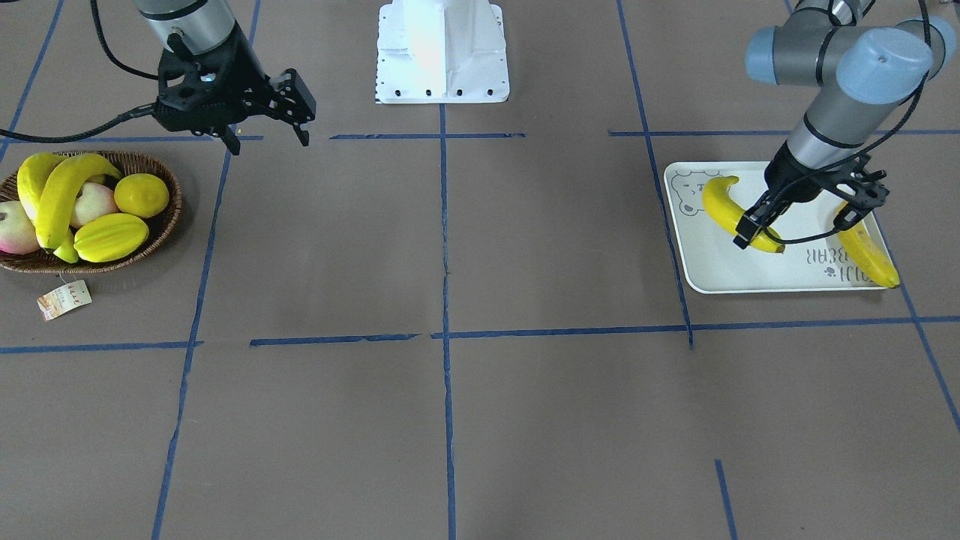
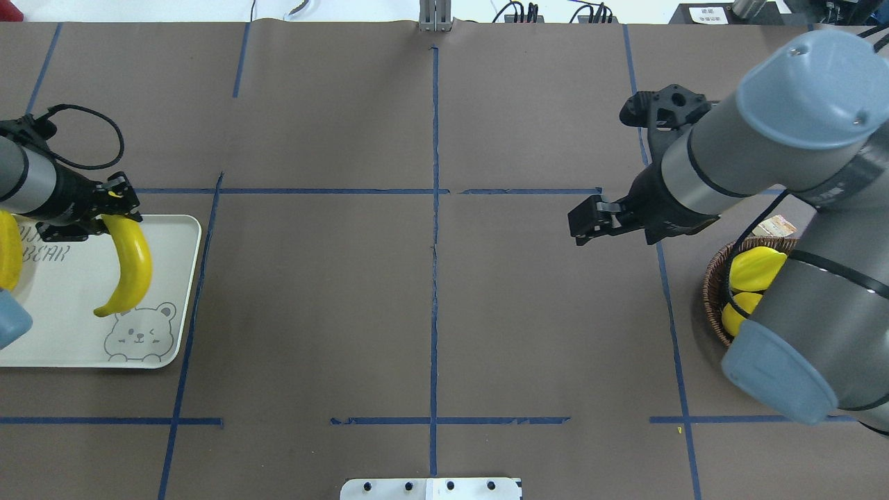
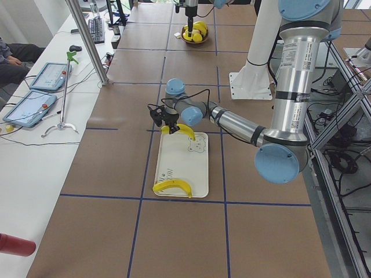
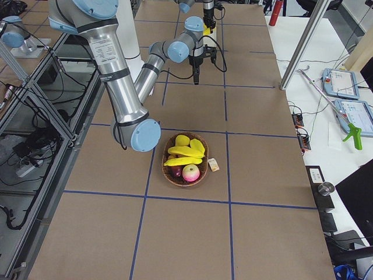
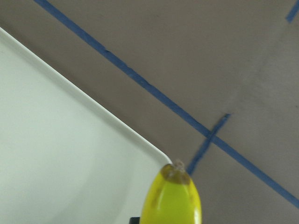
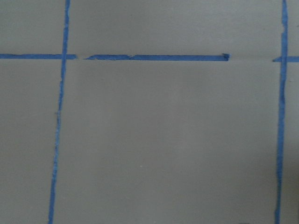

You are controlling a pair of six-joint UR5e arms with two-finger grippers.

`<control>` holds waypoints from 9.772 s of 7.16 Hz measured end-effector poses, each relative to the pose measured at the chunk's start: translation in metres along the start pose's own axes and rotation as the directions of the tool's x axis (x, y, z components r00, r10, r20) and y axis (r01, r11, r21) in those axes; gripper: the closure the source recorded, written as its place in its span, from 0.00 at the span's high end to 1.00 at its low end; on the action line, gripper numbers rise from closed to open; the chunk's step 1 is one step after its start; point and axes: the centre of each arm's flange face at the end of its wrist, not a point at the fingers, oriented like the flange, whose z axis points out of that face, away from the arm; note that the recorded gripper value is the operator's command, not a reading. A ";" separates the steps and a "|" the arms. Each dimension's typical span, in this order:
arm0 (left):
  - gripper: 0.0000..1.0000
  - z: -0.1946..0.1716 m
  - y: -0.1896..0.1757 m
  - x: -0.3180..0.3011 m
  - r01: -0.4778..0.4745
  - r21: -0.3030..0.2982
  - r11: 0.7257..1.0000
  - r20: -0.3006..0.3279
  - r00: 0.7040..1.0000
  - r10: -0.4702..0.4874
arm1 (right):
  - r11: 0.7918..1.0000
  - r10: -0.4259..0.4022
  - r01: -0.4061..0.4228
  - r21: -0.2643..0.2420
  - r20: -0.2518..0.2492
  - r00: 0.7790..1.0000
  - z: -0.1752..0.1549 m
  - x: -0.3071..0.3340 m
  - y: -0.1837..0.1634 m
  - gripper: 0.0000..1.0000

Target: Transfer all bananas from basket to plate

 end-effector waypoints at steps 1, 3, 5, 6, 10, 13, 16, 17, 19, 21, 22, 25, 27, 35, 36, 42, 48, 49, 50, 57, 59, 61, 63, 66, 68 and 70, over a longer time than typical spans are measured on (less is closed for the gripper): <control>0.00 0.008 -0.009 -0.034 -0.070 0.003 0.998 0.039 0.997 0.070 | 0.999 -0.032 0.032 -0.009 -0.019 0.999 -0.010 0.026 0.002 1.00; 0.02 0.032 -0.032 -0.086 -0.154 0.008 0.988 0.070 0.986 0.154 | 0.997 -0.070 0.069 -0.024 -0.033 0.997 -0.014 0.050 0.003 1.00; 0.99 0.051 -0.066 -0.122 -0.135 0.035 0.990 0.072 0.989 0.132 | 0.997 -0.080 0.079 -0.024 -0.032 0.996 -0.015 0.053 0.003 1.00; 1.00 0.053 -0.076 -0.130 -0.135 0.044 0.990 0.072 0.989 0.132 | 0.996 -0.081 0.080 -0.024 -0.032 0.996 -0.014 0.053 0.003 1.00; 1.00 0.002 -0.109 -0.135 -0.177 -0.026 0.984 -0.063 0.982 0.176 | 0.996 -0.083 0.082 -0.029 -0.046 0.996 -0.013 0.065 0.005 1.00; 1.00 -0.039 -0.104 -0.086 -0.235 -0.019 0.972 -0.172 0.958 0.229 | 0.984 -0.165 0.157 -0.081 -0.107 0.981 -0.011 0.126 0.036 1.00; 1.00 -0.048 -0.099 -0.067 -0.261 -0.021 0.965 -0.206 0.946 0.251 | 0.977 -0.194 0.177 -0.117 -0.154 0.969 -0.005 0.202 0.073 0.98; 1.00 -0.050 -0.097 -0.065 -0.266 -0.029 0.964 -0.215 0.943 0.254 | 0.986 -0.153 0.140 -0.094 -0.153 0.976 0.003 0.222 0.081 0.98; 1.00 -0.058 -0.091 -0.061 -0.276 -0.033 0.961 -0.232 0.937 0.262 | 1.000 -0.007 0.010 0.024 -0.116 0.993 0.024 0.257 0.089 0.96; 1.00 -0.060 -0.089 -0.061 -0.278 -0.032 0.960 -0.236 0.936 0.262 | 0.992 0.072 -0.064 0.109 -0.070 0.995 0.048 0.299 0.103 0.94; 1.00 -0.061 -0.088 -0.061 -0.279 -0.032 0.960 -0.237 0.935 0.264 | 0.987 0.106 -0.097 0.125 -0.069 0.992 0.056 0.311 0.107 0.94; 1.00 -0.062 -0.087 -0.061 -0.280 -0.032 0.959 -0.238 0.934 0.265 | 0.979 0.173 -0.157 0.134 -0.120 0.978 0.088 0.316 0.118 0.93; 1.00 -0.061 -0.087 -0.061 -0.279 -0.032 0.960 -0.237 0.935 0.264 | 0.978 0.187 -0.166 0.128 -0.168 0.968 0.112 0.322 0.126 0.90; 1.00 -0.055 -0.087 -0.063 -0.277 -0.041 0.960 -0.230 0.938 0.260 | 0.978 0.193 -0.177 0.111 -0.152 0.969 0.134 0.302 0.134 0.04; 1.00 -0.053 -0.086 -0.062 -0.279 -0.044 0.959 -0.230 0.937 0.262 | 0.978 0.194 -0.178 0.112 -0.152 0.969 0.133 0.302 0.134 0.03; 1.00 -0.051 -0.084 -0.060 -0.281 -0.048 0.958 -0.230 0.937 0.263 | 0.978 0.187 -0.172 0.118 -0.130 0.974 0.123 0.295 0.132 0.01; 1.00 -0.053 -0.082 -0.059 -0.284 -0.046 0.958 -0.233 0.935 0.266 | 0.966 0.230 -0.224 0.130 -0.031 0.973 0.066 0.301 0.112 0.01; 1.00 -0.054 -0.082 -0.058 -0.283 -0.046 0.958 -0.235 0.935 0.265 | 0.966 0.223 -0.221 0.137 -0.004 0.975 0.050 0.303 0.106 0.01; 1.00 -0.053 -0.080 -0.056 -0.281 -0.049 0.959 -0.236 0.936 0.262 | 0.966 0.218 -0.220 0.137 0.024 0.976 0.037 0.307 0.101 0.01; 1.00 -0.052 -0.060 -0.037 -0.288 -0.069 0.955 -0.253 0.931 0.262 | 0.977 0.194 -0.192 0.092 -0.013 0.981 -0.007 0.244 0.052 0.01; 1.00 -0.058 -0.054 -0.019 -0.318 -0.059 0.946 -0.277 0.916 0.290 | 0.989 0.136 -0.134 0.061 -0.029 0.990 -0.001 0.168 0.018 0.03; 1.00 -0.068 -0.037 0.031 -0.382 -0.046 0.923 -0.330 0.878 0.347 | 0.997 0.026 -0.026 0.067 -0.007 1.000 0.017 0.069 -0.008 0.03; 1.00 -0.085 -0.014 0.096 -0.443 -0.029 0.896 -0.400 0.827 0.395 | 0.997 -0.047 0.045 0.062 0.043 0.998 0.032 -0.002 -0.019 0.03; 1.00 -0.115 0.035 0.193 -0.393 -0.091 0.915 -0.493 0.816 0.301 | 0.996 -0.048 0.029 0.089 0.215 0.975 0.052 -0.088 -0.006 0.04; 0.99 -0.125 0.062 0.234 -0.337 -0.144 0.930 -0.519 0.826 0.219 | 0.987 -0.019 -0.029 0.156 0.302 0.953 0.080 -0.154 -0.001 0.04; 0.98 -0.125 0.095 0.266 -0.327 -0.156 0.932 -0.537 0.820 0.198 | 0.980 0.009 -0.076 0.183 0.337 0.941 0.085 -0.199 0.001 0.06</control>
